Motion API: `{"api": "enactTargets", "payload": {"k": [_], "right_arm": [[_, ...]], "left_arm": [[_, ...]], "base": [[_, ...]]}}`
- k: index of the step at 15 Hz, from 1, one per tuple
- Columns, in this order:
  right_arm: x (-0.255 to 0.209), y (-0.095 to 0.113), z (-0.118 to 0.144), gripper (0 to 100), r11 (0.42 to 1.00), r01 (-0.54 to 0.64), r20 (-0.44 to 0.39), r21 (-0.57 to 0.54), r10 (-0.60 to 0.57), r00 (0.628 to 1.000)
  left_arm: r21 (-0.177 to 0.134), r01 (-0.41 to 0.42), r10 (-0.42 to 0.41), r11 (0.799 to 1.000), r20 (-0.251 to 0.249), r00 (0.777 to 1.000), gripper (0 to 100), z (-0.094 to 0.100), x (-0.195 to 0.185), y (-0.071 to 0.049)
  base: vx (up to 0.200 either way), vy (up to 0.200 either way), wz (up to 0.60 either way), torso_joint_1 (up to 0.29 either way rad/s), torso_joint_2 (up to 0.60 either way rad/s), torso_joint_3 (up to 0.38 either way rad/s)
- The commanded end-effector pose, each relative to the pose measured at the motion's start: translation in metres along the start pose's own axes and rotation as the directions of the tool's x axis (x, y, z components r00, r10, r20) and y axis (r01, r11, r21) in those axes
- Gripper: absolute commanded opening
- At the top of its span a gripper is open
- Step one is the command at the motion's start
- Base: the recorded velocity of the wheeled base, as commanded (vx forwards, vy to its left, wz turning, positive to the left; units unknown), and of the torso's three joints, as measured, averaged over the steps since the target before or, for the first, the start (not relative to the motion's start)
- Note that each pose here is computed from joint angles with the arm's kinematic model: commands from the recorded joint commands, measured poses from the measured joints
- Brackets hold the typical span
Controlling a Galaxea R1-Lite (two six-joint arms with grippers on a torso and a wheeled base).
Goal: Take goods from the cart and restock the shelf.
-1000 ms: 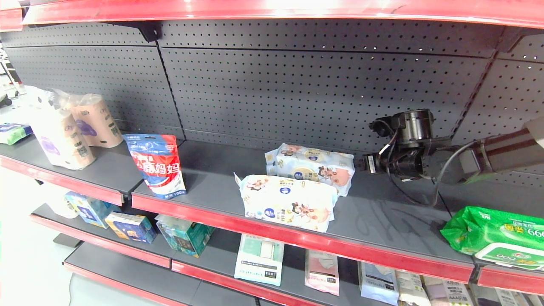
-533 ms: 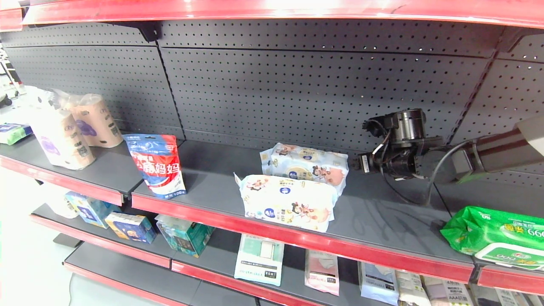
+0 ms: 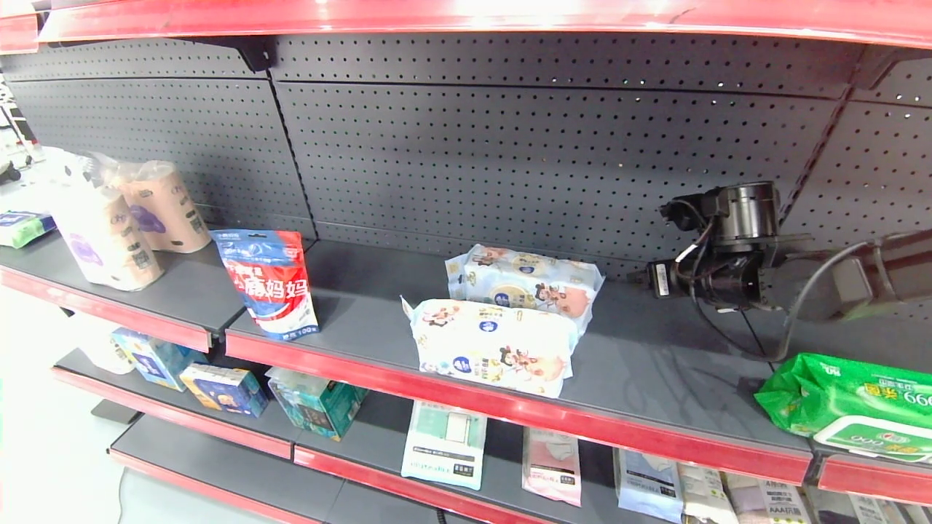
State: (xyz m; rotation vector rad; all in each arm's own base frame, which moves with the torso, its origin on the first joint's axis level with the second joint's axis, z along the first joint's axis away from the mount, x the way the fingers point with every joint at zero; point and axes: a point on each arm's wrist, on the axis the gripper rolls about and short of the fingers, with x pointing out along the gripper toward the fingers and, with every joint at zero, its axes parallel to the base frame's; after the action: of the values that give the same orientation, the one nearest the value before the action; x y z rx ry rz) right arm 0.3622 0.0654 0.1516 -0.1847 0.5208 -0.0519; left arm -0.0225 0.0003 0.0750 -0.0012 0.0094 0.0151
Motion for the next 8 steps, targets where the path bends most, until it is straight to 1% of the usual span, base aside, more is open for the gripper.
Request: {"api": "enactTargets", "payload": {"k": [1,4,5,7,8], "right_arm": [[-0.032,-0.016,0.003,100,0.999,0.034,0.073,0.042,-0.037,0.997],[-0.069,-0.039,-0.001,100,0.991,0.087,0.12,0.098,-0.099,0.988],[-0.102,-0.051,-0.004,100,0.984,0.097,0.163,0.148,-0.121,0.979],[-0.139,-0.06,-0.025,100,0.981,0.111,0.18,0.159,-0.139,0.974],[-0.164,-0.063,-0.039,100,0.981,0.103,0.207,0.163,-0.136,0.969]], "left_arm": [[0.0,0.0,0.0,1.0,-0.001,1.0,100,0.0,0.0,0.0],[0.0,0.0,0.0,1.0,-0.001,1.0,100,0.0,0.0,0.0],[0.0,-0.002,0.002,1.0,0.0,1.0,100,0.0,0.0,0.0],[0.0,0.0,0.0,1.0,0.0,1.0,100,0.0,0.0,0.0],[0.0,0.0,0.0,1.0,-0.001,1.0,100,0.0,0.0,0.0]], "base": [[0.0,0.0,0.0,0.0,0.0,0.0],[0.0,0.0,0.0,0.0,0.0,0.0],[0.0,0.0,0.0,0.0,0.0,0.0],[0.0,0.0,0.0,0.0,0.0,0.0],[0.0,0.0,0.0,0.0,0.0,0.0]]}}
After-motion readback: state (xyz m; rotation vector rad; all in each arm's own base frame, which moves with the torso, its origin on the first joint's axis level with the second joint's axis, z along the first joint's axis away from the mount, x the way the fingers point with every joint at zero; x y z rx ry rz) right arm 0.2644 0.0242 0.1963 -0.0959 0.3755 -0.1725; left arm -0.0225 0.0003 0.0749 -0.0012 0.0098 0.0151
